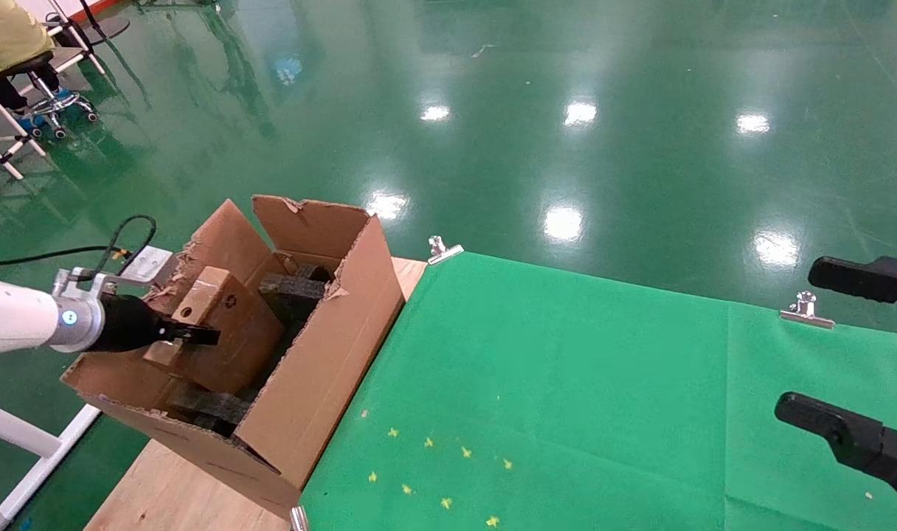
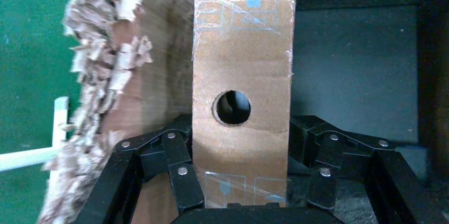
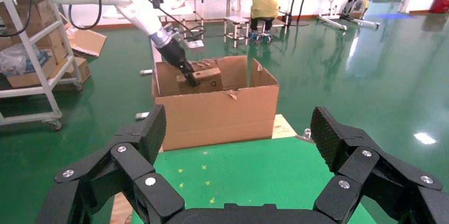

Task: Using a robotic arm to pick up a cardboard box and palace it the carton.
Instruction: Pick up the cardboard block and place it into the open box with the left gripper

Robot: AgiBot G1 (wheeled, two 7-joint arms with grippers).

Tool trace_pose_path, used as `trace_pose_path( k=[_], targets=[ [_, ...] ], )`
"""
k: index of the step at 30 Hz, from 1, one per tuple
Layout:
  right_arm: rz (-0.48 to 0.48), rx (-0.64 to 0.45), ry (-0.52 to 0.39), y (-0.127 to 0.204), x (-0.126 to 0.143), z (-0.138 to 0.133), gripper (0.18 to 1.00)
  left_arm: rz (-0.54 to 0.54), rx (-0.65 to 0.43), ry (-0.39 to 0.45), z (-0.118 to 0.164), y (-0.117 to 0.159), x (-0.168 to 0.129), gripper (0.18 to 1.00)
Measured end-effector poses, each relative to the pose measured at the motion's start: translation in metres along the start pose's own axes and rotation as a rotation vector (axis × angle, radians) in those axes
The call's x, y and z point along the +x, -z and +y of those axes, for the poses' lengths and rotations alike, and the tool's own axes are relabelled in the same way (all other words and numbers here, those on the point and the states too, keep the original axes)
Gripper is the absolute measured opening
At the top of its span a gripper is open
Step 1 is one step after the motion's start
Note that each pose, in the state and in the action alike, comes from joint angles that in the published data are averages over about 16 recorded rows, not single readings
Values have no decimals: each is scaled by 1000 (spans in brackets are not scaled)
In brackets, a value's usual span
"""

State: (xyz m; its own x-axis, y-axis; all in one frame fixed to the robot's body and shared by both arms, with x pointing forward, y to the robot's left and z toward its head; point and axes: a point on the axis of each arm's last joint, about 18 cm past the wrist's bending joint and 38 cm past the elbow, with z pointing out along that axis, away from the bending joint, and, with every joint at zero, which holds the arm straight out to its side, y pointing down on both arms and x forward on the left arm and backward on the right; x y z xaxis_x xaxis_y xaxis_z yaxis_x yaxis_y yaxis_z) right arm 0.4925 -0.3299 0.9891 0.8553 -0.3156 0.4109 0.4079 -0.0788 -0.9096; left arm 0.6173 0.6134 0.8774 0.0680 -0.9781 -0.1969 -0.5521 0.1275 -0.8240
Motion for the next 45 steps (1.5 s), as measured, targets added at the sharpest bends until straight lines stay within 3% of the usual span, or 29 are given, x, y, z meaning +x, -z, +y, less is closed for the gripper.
trace_pose_path(
  k=[16,29,35,45],
  targets=[
    [0,0,0,0,0,0,1001,4,-14,15,17,-30,26,259],
    [1,0,0,0,0,0,1001,4,-18,22,19,-35,31,273],
    [1,0,0,0,0,0,1001,9,-18,29,17,-31,28,318],
    [1,0,0,0,0,0,1001,14,-5,27,7,-22,22,484]
  ],
)
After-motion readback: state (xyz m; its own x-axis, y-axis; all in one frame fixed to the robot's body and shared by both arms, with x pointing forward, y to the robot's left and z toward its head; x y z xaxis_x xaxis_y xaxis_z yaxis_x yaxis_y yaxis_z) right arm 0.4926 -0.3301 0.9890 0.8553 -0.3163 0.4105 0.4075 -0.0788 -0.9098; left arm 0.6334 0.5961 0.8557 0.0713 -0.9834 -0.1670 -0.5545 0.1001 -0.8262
